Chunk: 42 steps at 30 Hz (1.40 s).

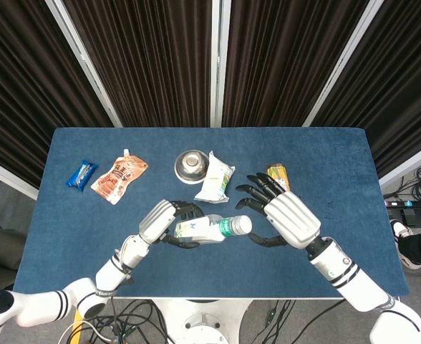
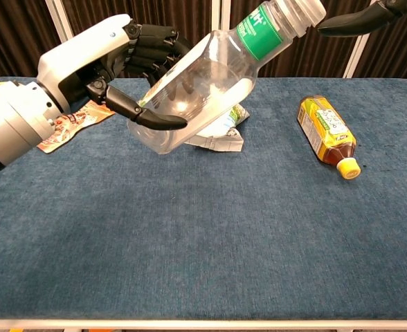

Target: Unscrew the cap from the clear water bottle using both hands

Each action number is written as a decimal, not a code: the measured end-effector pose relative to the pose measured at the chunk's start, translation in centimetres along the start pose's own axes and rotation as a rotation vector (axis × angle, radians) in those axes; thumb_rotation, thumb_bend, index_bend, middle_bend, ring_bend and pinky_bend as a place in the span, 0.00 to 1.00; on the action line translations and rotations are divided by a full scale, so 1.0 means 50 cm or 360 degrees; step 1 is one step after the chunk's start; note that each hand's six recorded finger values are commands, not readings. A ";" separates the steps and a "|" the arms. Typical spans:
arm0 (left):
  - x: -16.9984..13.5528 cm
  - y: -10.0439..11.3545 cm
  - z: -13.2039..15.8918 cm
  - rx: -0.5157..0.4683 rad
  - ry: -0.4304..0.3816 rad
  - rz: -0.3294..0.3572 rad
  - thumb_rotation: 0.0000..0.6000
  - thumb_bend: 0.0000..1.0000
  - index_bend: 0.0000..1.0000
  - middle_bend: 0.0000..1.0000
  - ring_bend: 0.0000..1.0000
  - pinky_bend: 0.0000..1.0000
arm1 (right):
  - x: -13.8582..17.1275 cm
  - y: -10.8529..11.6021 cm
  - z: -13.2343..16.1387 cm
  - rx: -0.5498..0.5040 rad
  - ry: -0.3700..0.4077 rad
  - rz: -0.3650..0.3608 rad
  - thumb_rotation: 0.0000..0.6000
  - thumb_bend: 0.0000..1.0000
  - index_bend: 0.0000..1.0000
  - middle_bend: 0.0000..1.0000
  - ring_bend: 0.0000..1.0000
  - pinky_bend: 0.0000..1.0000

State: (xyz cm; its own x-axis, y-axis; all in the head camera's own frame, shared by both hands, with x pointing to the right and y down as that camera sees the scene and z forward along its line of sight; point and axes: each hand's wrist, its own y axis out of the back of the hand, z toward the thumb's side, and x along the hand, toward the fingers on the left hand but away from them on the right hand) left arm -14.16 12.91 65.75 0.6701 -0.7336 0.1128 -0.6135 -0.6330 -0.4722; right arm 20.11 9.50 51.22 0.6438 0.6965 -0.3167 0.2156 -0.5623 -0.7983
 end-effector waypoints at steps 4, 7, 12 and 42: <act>0.000 -0.001 -0.001 0.0003 0.0006 -0.0005 1.00 0.32 0.62 0.58 0.51 0.60 | -0.003 -0.002 0.004 -0.0004 0.0011 0.0009 1.00 0.16 0.35 0.16 0.00 0.00; 0.000 -0.001 -0.002 0.0003 0.0009 -0.0005 1.00 0.32 0.62 0.58 0.51 0.60 | -0.005 -0.002 0.006 -0.0003 0.0016 0.0010 1.00 0.16 0.37 0.16 0.00 0.00; 0.000 0.000 -0.001 0.0002 0.0006 -0.0004 1.00 0.32 0.62 0.58 0.51 0.60 | -0.005 -0.002 0.007 0.0000 0.0014 0.0009 1.00 0.19 0.40 0.16 0.00 0.00; -0.042 0.019 -0.079 0.0316 0.0167 -0.0057 1.00 0.32 0.63 0.58 0.51 0.59 | 0.023 0.029 -0.045 -0.0002 -0.0154 -0.0066 1.00 0.26 0.56 0.20 0.00 0.00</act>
State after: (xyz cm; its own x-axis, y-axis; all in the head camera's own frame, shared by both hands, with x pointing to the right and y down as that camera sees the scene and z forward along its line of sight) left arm -17.79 12.88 68.50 0.6364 -0.7399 0.2182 -0.4889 -0.6057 -0.6278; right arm 22.83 8.49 50.87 0.5607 0.7588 -0.3315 0.2414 -0.5328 -0.8111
